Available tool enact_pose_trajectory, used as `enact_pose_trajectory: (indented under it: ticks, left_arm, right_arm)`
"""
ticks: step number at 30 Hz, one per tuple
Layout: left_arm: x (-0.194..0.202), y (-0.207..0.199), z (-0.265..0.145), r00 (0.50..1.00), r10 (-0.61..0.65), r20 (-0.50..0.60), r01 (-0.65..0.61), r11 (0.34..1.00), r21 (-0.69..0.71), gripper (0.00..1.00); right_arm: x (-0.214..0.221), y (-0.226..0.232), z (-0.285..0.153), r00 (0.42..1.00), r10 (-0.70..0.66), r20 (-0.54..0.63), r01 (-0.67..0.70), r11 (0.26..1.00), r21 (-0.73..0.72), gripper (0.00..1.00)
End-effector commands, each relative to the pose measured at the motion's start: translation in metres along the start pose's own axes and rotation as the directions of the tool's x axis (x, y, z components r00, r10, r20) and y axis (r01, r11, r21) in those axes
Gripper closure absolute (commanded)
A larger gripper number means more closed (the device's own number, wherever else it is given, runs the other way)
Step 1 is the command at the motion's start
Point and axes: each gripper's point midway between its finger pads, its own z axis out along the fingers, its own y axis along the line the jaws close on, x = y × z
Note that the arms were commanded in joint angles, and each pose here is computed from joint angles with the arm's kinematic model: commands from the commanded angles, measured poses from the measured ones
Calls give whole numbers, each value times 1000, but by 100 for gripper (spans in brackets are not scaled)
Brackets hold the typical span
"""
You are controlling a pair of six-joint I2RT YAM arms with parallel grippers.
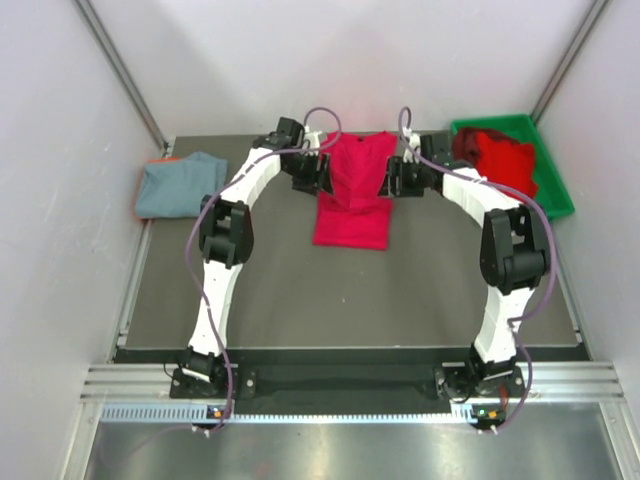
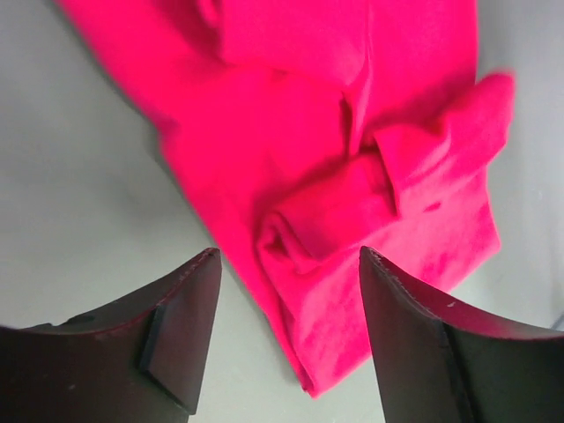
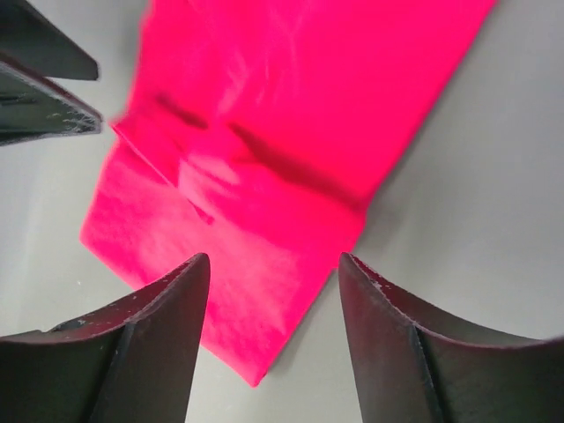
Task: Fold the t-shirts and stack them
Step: Fold the tshirt
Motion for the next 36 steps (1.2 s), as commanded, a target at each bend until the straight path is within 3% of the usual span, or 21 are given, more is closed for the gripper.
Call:
enact_pose_trajectory:
  ticks: [1,4,10,15,26,36]
  left_arm:
    - [-73,-17,-63,960,33,279,-45,998,35,31]
    - [-68,-51,-90,954,43,296,-83,989,121,30]
    - [-15,-97,-79,989,59,139,-99,949,301,31]
    - [12,-99,-66,999,-36,-1,34,929,370,34]
    - [76,-67,-26,976,-140,-167,188,930,317,39]
    - [86,-55,-4,962,-183,-202,240,922,305,39]
  right_arm:
    - [-88,21,-46,957,-178,228,176,984,32,39]
    - [-87,37,-57,959,-174,222,187,982,-39,39]
    - [-48,54,-27,993,13,119,14,974,-228,42]
    - [-37,71,0,995,80,63,-59,956,-288,41]
    - [4,98,49,992,105,-66,-121,936,-331,41]
    - [23,103,50,988,103,-115,-135,938,-321,42]
